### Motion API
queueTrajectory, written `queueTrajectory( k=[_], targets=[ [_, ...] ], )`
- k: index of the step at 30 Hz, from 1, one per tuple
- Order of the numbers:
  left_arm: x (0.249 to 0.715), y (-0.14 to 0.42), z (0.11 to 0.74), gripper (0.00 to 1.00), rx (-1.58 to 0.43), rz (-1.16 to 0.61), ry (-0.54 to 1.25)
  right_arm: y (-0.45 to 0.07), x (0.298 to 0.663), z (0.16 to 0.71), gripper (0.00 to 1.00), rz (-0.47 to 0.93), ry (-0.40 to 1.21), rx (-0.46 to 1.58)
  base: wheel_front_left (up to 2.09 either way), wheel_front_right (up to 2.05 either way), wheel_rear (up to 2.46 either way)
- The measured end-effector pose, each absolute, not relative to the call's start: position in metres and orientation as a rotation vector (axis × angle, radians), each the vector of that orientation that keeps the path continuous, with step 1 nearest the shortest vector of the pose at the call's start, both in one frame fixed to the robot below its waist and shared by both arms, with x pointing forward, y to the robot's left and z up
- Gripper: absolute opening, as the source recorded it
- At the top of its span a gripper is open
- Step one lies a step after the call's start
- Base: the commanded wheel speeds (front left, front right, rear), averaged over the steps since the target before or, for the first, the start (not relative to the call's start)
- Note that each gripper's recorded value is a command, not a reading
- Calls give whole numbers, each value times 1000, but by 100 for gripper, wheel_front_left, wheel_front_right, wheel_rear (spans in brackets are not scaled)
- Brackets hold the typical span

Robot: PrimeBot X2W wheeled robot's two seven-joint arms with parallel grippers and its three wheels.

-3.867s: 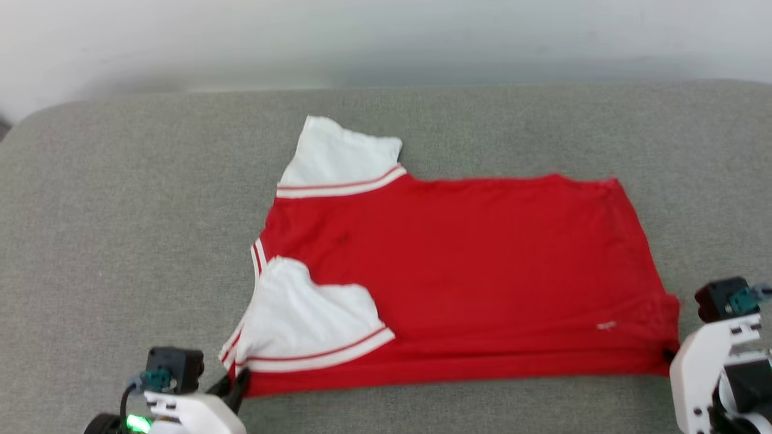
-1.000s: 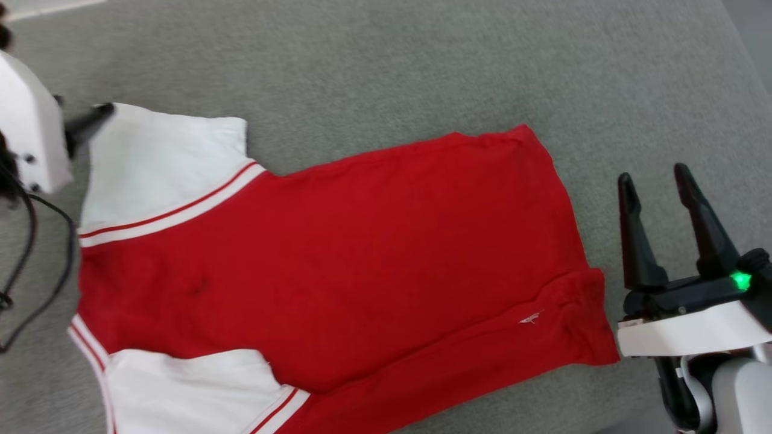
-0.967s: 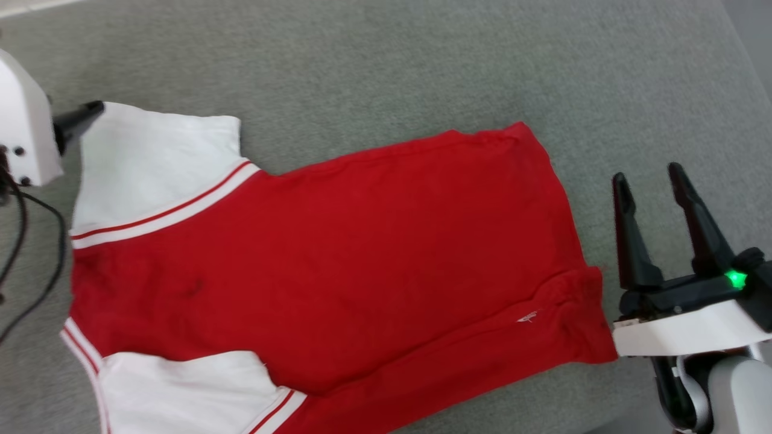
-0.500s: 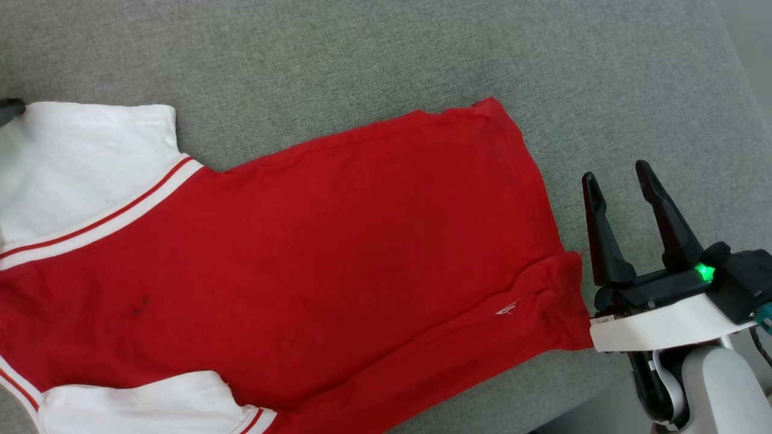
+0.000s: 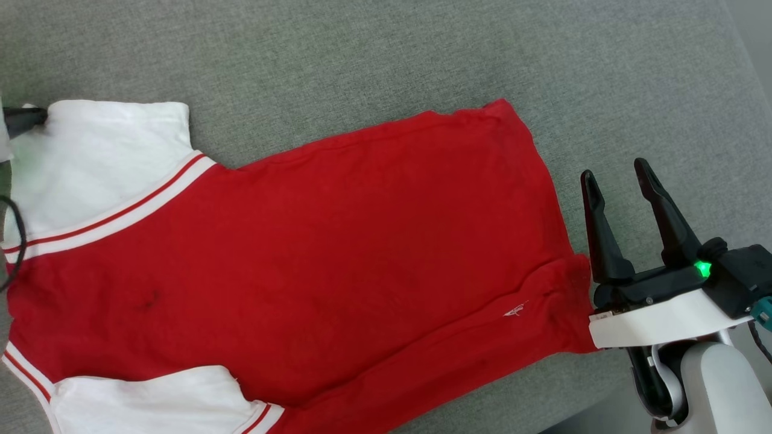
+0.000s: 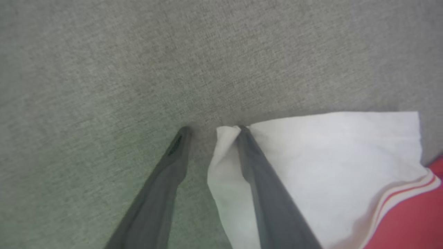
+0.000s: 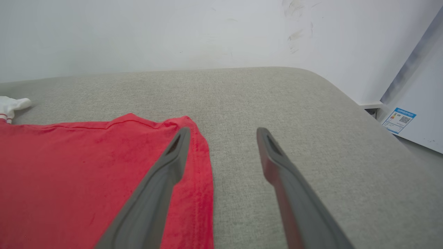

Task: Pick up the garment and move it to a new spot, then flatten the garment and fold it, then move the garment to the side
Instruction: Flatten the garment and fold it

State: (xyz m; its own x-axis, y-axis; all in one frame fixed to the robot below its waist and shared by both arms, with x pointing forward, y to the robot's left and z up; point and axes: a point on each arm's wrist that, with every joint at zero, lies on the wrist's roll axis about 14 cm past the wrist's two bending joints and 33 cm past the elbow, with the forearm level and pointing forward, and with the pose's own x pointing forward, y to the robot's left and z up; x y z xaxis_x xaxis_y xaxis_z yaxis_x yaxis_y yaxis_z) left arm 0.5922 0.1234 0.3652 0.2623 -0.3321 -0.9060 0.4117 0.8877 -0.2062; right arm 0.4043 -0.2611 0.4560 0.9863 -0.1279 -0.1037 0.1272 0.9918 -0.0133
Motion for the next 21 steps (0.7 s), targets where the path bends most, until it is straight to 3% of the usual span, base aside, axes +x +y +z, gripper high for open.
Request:
queueTrajectory(
  k=[13, 19, 21],
  targets=[
    [597, 102, 403, 0, 19, -569, 931, -261, 412, 465, 100, -67, 139, -64, 0, 0, 0],
    [583, 94, 448, 0, 42, -632, 771, -247, 430, 464, 100, 63, 270, -117, 0, 0, 0],
    [564, 94, 475, 0, 75, -668, 680, -235, 443, 461, 100, 154, 397, -125, 0, 0, 0]
  ],
)
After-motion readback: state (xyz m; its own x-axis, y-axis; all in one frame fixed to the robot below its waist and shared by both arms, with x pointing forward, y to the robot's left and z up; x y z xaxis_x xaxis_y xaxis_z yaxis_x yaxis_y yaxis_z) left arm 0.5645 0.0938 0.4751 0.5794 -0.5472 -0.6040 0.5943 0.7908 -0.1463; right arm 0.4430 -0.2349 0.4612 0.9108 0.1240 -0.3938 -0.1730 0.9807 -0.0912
